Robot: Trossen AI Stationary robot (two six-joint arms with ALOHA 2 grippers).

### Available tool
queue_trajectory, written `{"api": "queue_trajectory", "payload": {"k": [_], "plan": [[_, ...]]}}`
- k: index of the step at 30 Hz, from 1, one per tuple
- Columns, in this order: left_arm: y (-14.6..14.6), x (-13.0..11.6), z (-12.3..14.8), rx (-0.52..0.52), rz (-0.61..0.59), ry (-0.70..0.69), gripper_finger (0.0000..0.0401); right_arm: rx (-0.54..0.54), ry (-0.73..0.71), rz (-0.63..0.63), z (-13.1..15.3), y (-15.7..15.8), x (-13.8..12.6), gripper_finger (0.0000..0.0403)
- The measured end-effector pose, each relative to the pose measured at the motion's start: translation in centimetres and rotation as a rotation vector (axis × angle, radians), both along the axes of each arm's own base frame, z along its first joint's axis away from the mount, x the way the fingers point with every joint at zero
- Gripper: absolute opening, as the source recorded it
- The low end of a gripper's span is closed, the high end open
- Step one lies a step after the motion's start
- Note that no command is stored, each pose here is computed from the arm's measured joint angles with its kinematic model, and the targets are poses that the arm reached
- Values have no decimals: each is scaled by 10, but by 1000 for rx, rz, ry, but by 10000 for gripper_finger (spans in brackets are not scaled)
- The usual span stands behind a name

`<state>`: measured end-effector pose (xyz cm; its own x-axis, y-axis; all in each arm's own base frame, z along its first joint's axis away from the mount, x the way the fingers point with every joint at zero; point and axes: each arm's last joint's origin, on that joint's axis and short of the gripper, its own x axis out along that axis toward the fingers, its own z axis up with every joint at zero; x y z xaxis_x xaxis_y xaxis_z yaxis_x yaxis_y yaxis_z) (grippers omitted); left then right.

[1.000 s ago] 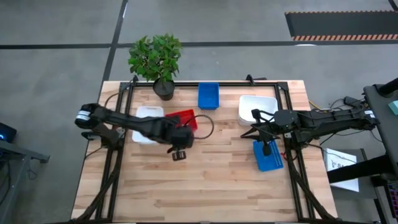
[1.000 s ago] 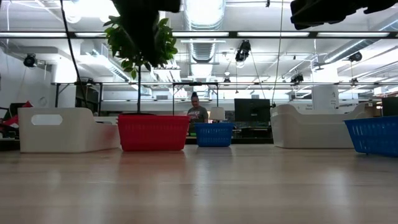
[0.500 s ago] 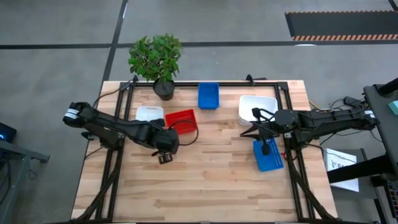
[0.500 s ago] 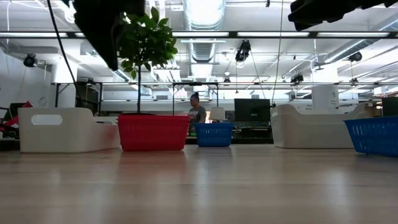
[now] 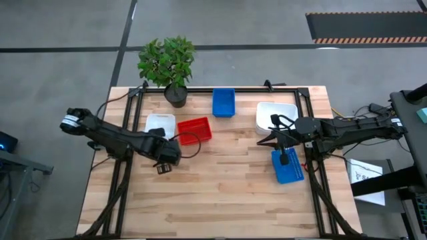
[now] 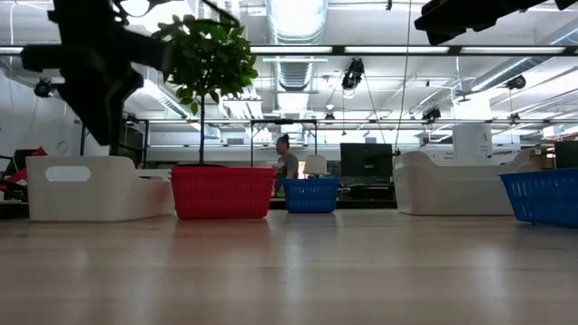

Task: Stack baskets by color
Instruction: Stack the left white bin on the left stacked white bins

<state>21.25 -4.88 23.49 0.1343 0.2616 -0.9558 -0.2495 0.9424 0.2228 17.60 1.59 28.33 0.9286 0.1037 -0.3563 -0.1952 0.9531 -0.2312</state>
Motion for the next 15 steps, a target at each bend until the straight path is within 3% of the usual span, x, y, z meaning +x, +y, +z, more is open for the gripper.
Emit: {"api": "queue_trajectory", "payload": {"k": [15], "plan": [[5, -17, -35, 27, 0, 106, 125, 16, -5, -5, 1, 0, 0, 9]]}}
